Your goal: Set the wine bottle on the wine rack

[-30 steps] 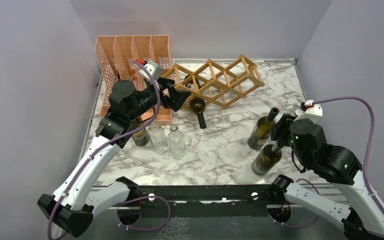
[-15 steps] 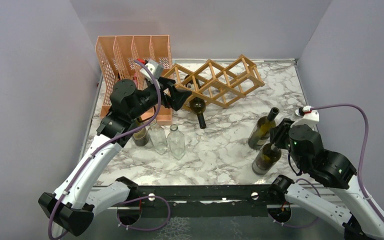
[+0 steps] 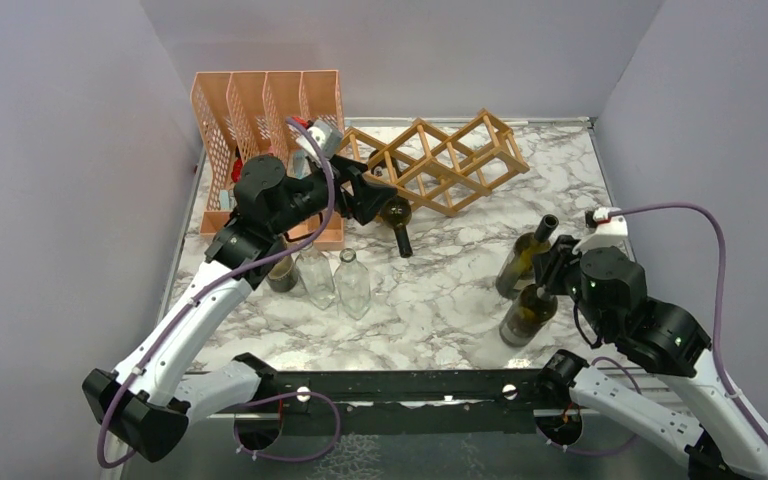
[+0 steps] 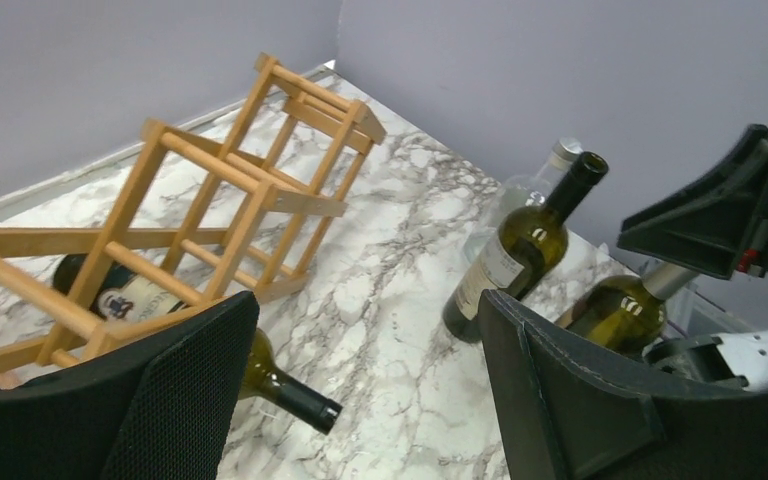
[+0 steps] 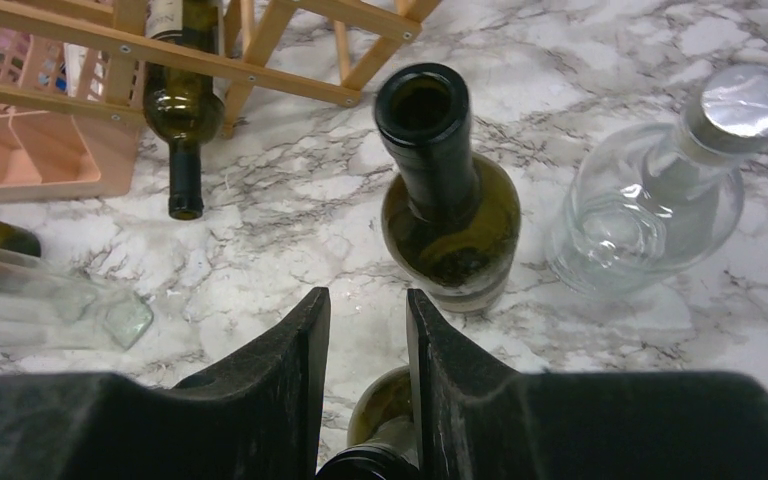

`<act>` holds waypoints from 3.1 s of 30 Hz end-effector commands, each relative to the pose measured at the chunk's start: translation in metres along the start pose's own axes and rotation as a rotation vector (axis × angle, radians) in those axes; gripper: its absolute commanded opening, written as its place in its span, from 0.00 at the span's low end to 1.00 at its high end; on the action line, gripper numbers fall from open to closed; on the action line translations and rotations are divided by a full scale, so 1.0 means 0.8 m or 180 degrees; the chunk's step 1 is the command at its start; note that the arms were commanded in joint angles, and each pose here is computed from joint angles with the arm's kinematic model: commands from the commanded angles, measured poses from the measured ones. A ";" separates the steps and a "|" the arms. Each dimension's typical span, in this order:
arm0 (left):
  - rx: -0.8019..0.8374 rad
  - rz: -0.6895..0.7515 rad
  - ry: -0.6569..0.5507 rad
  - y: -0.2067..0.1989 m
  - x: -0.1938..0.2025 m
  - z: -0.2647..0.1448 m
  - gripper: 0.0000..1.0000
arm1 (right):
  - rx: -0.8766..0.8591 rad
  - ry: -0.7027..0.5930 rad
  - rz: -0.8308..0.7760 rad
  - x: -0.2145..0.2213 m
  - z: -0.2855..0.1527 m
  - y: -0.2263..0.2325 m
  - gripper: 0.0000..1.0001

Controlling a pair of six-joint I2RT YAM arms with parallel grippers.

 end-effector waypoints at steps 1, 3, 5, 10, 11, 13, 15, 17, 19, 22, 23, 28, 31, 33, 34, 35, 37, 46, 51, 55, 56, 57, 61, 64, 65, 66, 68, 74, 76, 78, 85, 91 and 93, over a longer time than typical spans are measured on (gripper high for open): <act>0.0402 0.0086 -0.0170 -0.026 -0.010 0.014 0.86 | -0.0549 -0.0206 0.0057 -0.031 0.002 0.039 0.01; 0.0552 0.0121 -0.0146 -0.039 -0.001 0.024 0.86 | -0.0695 -0.0193 0.0044 -0.037 0.005 0.052 0.01; 0.0703 0.0161 -0.0126 -0.052 0.010 0.032 0.86 | -0.0835 -0.0190 0.0035 -0.043 0.007 0.064 0.01; 0.0951 0.0237 -0.0200 -0.072 0.050 0.046 0.90 | -0.1147 -0.0200 0.0048 -0.057 0.013 0.092 0.01; 0.1007 0.0271 -0.0285 -0.076 0.055 0.048 0.91 | -0.1197 -0.0182 0.0046 -0.058 0.015 0.098 0.01; 0.1118 0.0319 -0.0268 -0.084 0.069 0.053 0.92 | -0.1294 -0.0194 0.0080 -0.063 0.016 0.108 0.01; 0.1210 0.0382 -0.0217 -0.092 0.081 0.058 0.93 | -0.1400 -0.0191 0.0115 -0.067 0.019 0.118 0.01; 0.1293 0.0418 -0.0198 -0.100 0.093 0.064 0.94 | -0.1480 -0.0206 0.0156 -0.072 0.022 0.128 0.01; 0.1381 0.0461 -0.0189 -0.108 0.106 0.068 0.95 | -0.1536 -0.0205 0.0184 -0.076 0.026 0.138 0.01; 0.1449 0.0499 -0.0207 -0.120 0.121 0.074 0.96 | -0.1612 -0.0213 0.0224 -0.084 0.030 0.153 0.01; 0.1450 0.0500 -0.0215 -0.124 0.125 0.077 0.96 | -0.1638 -0.0214 0.0240 -0.087 0.031 0.157 0.01; 0.1388 0.0448 -0.0228 -0.133 0.140 0.095 0.99 | -0.1737 -0.0248 0.0320 -0.100 0.032 0.174 0.01; 0.1411 0.0352 -0.0264 -0.137 0.145 0.102 0.99 | -0.1801 -0.0272 0.0343 -0.107 0.030 0.180 0.01; 0.1415 0.0311 -0.0298 -0.138 0.147 0.105 0.99 | -0.1830 -0.0271 0.0346 -0.111 0.030 0.184 0.01; 0.1422 0.0298 -0.0319 -0.139 0.147 0.106 0.99 | -0.1847 -0.0274 0.0351 -0.112 0.029 0.186 0.01; 0.1423 0.0283 -0.0328 -0.139 0.148 0.107 0.99 | -0.1873 -0.0273 0.0354 -0.114 0.029 0.188 0.01; 0.1414 0.0278 -0.0347 -0.139 0.149 0.109 0.99 | -0.1930 -0.0270 0.0365 -0.115 0.028 0.192 0.01; 0.1385 0.0413 -0.0420 -0.137 0.150 0.119 0.99 | -0.2180 -0.0239 0.0380 -0.120 0.016 0.196 0.01; 0.1458 0.0448 -0.0444 -0.139 0.153 0.125 0.96 | -0.2260 -0.0256 0.0410 -0.121 0.009 0.193 0.01; 0.1367 0.0531 -0.0568 -0.136 0.148 0.125 0.72 | -0.2254 -0.0231 0.0415 -0.119 0.004 0.188 0.01; 0.1328 0.0566 -0.0643 -0.135 0.145 0.123 0.61 | -0.2241 -0.0214 0.0407 -0.118 0.003 0.186 0.01; 0.1304 0.0631 -0.0707 -0.133 0.143 0.121 0.52 | -0.2208 -0.0194 0.0391 -0.117 0.003 0.184 0.01; 0.1217 0.1029 -0.0884 -0.127 0.131 0.120 0.10 | -0.2112 -0.0109 0.0225 -0.111 -0.002 0.172 0.44; 0.1102 0.1382 -0.0995 -0.120 0.122 0.121 0.00 | -0.2068 -0.0080 0.0134 -0.109 -0.007 0.163 0.58; 0.1075 0.1509 -0.1034 -0.118 0.118 0.122 0.00 | -0.2040 -0.0072 0.0103 -0.110 -0.010 0.160 0.61; 0.1049 0.1706 -0.1082 -0.115 0.115 0.123 0.00 | -0.2003 -0.0061 0.0080 -0.110 -0.012 0.156 0.62; 0.1004 0.2039 -0.1162 -0.111 0.108 0.123 0.00 | -0.1927 -0.0069 0.0031 -0.112 -0.019 0.148 0.64; 0.0930 0.2958 -0.1419 -0.103 0.080 0.121 0.00 | -0.1634 -0.0046 -0.0114 -0.114 -0.037 0.120 0.65; 0.0883 0.3205 -0.1485 -0.101 0.070 0.121 0.00 | -0.1577 0.0009 -0.0158 -0.111 -0.041 0.113 0.65; 0.0836 0.3479 -0.1490 -0.098 0.060 0.123 0.00 | -0.1553 0.0080 -0.0195 -0.108 -0.044 0.108 0.65; 0.0667 0.4553 -0.1438 -0.087 0.036 0.129 0.00 | -0.1455 0.0483 -0.0413 -0.086 -0.039 0.100 0.65; 0.0616 0.5279 -0.1311 -0.081 0.036 0.137 0.00 | -0.1281 0.0726 -0.0476 -0.070 -0.027 0.099 0.64; 0.0645 0.5408 -0.1292 -0.081 0.035 0.139 0.00 | -0.1203 0.0773 -0.0455 -0.064 -0.022 0.096 0.64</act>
Point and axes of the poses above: each gripper's point midway between its finger pads, its own z axis out along the fingers, its own y axis along the line the jaws close on, x = y × z, the point moved 10 cm from there along -z, back along the fingers, and after that the axes turned 13 degrees about z, right-handed, at the moved point
